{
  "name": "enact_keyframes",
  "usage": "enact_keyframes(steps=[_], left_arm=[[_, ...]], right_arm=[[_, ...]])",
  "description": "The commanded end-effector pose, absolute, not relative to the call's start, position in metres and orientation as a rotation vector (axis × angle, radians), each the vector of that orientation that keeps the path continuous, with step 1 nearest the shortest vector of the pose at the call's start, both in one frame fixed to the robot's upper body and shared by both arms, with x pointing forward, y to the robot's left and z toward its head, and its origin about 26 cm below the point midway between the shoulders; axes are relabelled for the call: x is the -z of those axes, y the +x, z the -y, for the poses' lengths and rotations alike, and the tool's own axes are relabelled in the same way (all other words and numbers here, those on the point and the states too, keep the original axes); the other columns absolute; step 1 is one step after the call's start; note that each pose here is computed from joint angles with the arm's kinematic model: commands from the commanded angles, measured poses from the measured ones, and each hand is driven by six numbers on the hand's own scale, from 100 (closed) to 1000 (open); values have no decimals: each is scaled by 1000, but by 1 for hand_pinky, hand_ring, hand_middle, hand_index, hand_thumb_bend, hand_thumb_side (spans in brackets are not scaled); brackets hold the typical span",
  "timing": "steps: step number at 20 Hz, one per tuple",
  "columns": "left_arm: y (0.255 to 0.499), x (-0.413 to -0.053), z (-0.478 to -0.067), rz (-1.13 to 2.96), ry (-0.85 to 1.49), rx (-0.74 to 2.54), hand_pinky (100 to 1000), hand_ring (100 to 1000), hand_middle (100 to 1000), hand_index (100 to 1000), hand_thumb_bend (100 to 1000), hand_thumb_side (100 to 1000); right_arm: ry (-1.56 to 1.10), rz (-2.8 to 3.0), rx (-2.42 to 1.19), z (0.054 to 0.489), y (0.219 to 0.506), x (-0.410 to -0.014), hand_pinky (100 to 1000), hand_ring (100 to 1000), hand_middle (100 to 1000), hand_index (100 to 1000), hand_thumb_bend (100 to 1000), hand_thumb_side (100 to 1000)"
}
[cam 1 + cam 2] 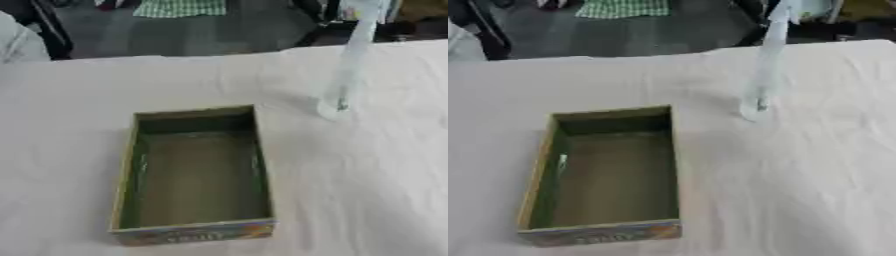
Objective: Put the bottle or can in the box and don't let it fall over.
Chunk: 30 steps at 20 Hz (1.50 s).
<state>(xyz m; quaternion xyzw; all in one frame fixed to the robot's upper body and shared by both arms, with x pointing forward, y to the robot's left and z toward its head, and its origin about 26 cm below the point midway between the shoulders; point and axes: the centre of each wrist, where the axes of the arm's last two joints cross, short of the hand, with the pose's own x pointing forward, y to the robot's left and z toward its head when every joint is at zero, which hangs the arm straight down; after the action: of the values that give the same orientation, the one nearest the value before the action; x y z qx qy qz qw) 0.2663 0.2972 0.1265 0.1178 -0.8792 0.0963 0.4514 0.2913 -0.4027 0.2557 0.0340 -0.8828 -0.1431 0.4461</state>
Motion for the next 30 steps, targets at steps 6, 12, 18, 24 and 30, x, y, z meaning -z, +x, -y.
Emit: enact_keyframes(steps=[6,12,18,24,30], left_arm=[[265,-136,-300,2206,302,-213,822,1000,981,767,780,653],[265,-136,-300,2206,301,-213,822,1000,981,767,779,653],[266,-136,-299,2205,299,-214,822,1000,982,767,779,653],[266,-135,-299,2204,296,-214,822,1000,982,767,778,653],[266,-135,-299,2204,294,-214,822,1000,982,767,778,653]], right_arm=[[439,2024,445,402,296,-262,100,213,502,1000,454,1000],[617,1898,502,399,299,-259,100,100,338,1000,561,1000],[721,1796,542,396,301,-257,100,100,322,1000,588,1000],[749,1749,544,389,303,-255,100,100,318,1000,595,1000],[766,1703,530,385,307,-250,100,100,316,1000,599,1000]])
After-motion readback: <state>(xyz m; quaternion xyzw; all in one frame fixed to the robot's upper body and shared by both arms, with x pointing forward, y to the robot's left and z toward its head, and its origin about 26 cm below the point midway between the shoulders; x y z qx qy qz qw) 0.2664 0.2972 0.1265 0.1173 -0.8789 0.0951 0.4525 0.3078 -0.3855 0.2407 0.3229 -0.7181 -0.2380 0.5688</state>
